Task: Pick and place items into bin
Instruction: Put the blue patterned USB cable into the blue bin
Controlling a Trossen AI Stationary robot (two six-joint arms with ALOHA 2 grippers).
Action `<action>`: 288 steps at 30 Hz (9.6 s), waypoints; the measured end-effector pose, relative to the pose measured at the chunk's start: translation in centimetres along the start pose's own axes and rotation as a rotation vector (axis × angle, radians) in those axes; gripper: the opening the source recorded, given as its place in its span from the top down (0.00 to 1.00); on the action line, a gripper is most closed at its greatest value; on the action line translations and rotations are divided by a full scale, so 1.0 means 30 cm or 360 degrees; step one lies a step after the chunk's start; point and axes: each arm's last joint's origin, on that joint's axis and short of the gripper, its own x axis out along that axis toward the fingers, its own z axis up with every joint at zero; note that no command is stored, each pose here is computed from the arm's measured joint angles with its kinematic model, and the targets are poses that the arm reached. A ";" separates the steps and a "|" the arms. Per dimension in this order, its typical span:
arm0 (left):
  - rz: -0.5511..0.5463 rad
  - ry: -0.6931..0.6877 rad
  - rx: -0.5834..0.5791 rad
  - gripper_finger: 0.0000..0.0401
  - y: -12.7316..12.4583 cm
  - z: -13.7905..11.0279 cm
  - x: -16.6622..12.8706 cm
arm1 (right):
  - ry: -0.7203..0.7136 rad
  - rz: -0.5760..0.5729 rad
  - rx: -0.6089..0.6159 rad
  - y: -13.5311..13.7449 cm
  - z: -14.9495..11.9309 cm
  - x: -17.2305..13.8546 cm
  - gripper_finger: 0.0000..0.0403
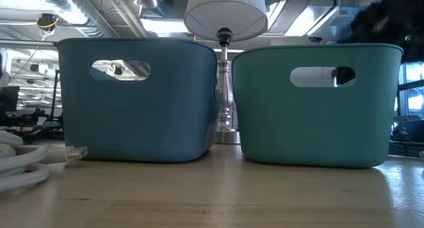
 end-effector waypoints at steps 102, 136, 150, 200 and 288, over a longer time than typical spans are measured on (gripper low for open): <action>0.0354 -0.0962 -0.0039 0.57 -0.229 -0.452 -0.124 | 0.1648 -0.1608 0.0493 0.032 0.058 0.003 0.49; 0.0278 -0.0953 -0.0132 0.57 -0.231 -0.455 -0.122 | 0.2014 -0.1363 0.0681 0.244 -0.044 -0.043 0.49; 0.0285 -0.0946 -0.0114 0.57 -0.231 -0.457 -0.121 | 0.2032 -0.1544 0.0563 0.255 -0.104 -0.024 0.49; 0.0291 -0.0935 -0.0111 0.57 -0.229 -0.459 -0.119 | 0.1817 -0.1544 0.0625 0.227 -0.173 -0.051 0.99; 0.0044 -0.1926 0.0486 0.57 0.132 -0.087 0.041 | 0.0411 -0.0012 -0.1029 0.449 0.586 0.602 1.00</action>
